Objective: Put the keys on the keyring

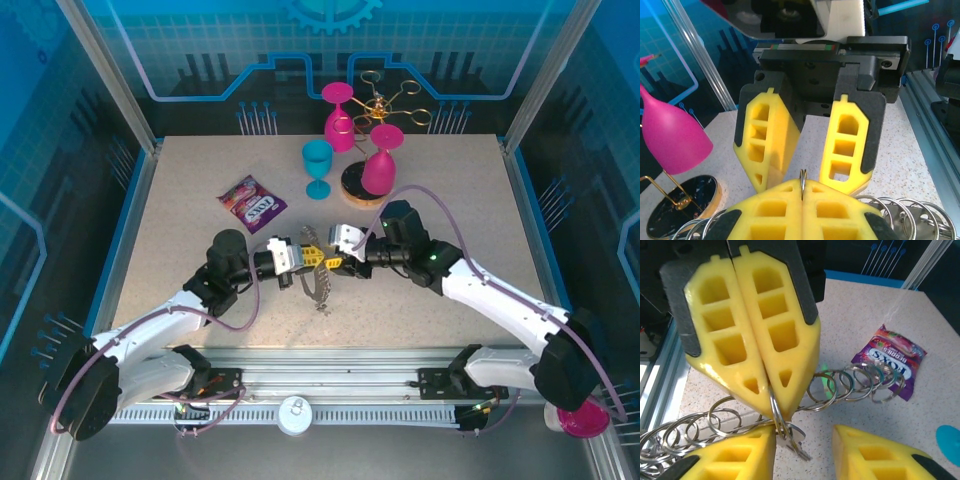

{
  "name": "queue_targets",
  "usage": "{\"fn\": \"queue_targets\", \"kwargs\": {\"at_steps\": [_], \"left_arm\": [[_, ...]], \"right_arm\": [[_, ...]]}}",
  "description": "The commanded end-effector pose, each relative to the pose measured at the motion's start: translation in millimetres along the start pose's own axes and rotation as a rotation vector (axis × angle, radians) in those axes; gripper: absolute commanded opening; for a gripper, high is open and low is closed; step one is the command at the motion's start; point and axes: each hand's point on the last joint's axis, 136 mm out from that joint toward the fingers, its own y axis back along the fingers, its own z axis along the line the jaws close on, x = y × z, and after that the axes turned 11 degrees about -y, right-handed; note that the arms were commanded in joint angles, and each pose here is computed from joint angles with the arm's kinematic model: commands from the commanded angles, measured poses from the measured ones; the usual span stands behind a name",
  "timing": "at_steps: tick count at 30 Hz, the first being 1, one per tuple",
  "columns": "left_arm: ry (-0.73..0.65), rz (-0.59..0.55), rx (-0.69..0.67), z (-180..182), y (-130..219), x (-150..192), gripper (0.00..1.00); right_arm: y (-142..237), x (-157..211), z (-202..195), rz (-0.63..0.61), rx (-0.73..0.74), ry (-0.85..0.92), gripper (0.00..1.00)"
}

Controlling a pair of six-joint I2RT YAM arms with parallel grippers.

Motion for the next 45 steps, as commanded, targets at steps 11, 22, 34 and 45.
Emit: {"fn": "queue_targets", "kwargs": {"at_steps": [11,22,34,45], "left_arm": [[-0.037,-0.074,0.002,3,-1,-19,0.0],[-0.031,-0.088,0.016,1,-1,-21,0.0],[-0.057,0.104,0.017,3,-8,7,0.19],[-0.133,0.245,0.062,-4,-5,26,0.0]], "right_arm": [[14,-13,13,-0.095,-0.039,0.035,0.29],[8,-19,12,-0.11,-0.06,0.035,0.05],[5,-5,13,0.135,-0.062,0.163,0.0],[-3,-30,26,0.171,-0.117,0.241,0.0]]}}
